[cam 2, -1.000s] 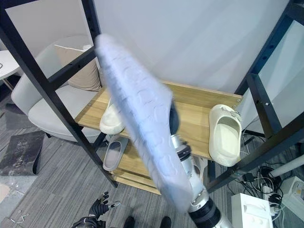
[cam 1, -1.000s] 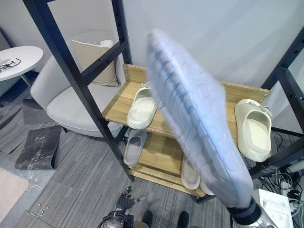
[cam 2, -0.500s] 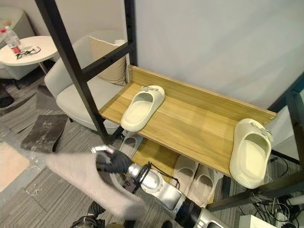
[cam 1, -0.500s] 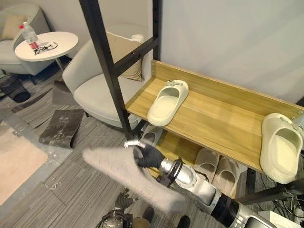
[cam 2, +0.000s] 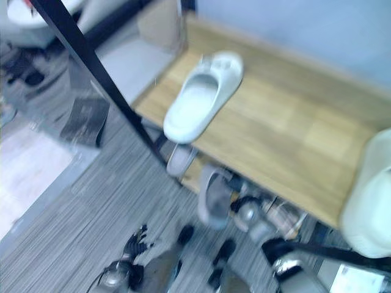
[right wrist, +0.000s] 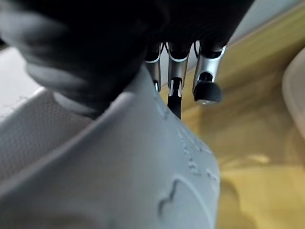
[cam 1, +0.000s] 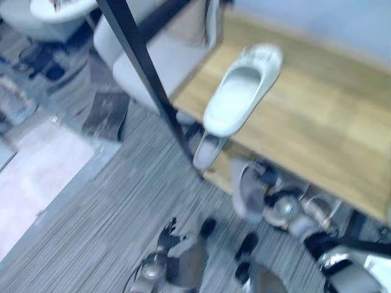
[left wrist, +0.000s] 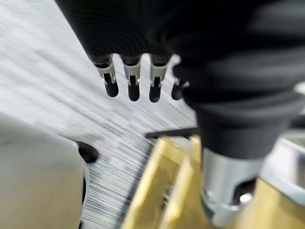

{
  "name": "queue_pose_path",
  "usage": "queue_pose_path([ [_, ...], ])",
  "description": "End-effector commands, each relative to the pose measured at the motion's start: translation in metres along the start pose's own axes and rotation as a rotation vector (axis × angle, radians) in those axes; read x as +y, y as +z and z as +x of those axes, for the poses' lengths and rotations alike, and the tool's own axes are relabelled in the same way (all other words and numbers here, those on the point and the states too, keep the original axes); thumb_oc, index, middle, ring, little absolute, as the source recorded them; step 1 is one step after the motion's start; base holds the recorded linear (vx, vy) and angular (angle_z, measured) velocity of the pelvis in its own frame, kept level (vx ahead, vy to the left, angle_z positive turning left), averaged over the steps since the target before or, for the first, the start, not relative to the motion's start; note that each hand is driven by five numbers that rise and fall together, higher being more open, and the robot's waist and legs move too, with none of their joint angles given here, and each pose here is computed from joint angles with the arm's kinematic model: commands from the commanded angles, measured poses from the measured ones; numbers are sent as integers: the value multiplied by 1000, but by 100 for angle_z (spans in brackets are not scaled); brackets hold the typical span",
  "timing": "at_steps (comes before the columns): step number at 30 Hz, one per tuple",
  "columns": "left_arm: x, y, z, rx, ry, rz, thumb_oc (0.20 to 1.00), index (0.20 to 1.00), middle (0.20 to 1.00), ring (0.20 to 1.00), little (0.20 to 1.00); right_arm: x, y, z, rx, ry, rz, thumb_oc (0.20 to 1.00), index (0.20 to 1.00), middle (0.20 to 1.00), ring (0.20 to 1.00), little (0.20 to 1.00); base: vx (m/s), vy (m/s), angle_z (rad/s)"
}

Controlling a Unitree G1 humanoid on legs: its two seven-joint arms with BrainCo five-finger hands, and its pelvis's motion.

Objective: Arrange the slippers neatly on the shoe rack.

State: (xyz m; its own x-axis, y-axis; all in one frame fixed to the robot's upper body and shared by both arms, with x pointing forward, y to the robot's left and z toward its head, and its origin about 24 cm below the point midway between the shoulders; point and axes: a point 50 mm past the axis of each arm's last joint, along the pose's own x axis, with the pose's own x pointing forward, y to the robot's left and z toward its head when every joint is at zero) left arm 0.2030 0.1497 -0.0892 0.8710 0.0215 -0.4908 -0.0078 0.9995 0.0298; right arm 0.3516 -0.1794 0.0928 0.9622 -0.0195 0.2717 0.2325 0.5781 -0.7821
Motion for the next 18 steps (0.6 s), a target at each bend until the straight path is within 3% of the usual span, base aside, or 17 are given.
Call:
queue_pose_path([
  [1,-3,20,-1,-109,-36,-36,1000,1000,1000,1000,1000,-13,51,21,-191,-166,19,200,200,200,200,200,-153,98,-12],
  [5,-9,38,3,-172,-84,-27,1000,1000,1000,1000,1000,-52,46,52,-171,-278,-150,200,200,200,200,200,-132,86,-7],
  [18,-15,62,8,-263,-106,-34,1000,1000,1000,1000,1000,-79,33,79,-49,-354,-350,200,200,200,200,200,-28,40,4],
])
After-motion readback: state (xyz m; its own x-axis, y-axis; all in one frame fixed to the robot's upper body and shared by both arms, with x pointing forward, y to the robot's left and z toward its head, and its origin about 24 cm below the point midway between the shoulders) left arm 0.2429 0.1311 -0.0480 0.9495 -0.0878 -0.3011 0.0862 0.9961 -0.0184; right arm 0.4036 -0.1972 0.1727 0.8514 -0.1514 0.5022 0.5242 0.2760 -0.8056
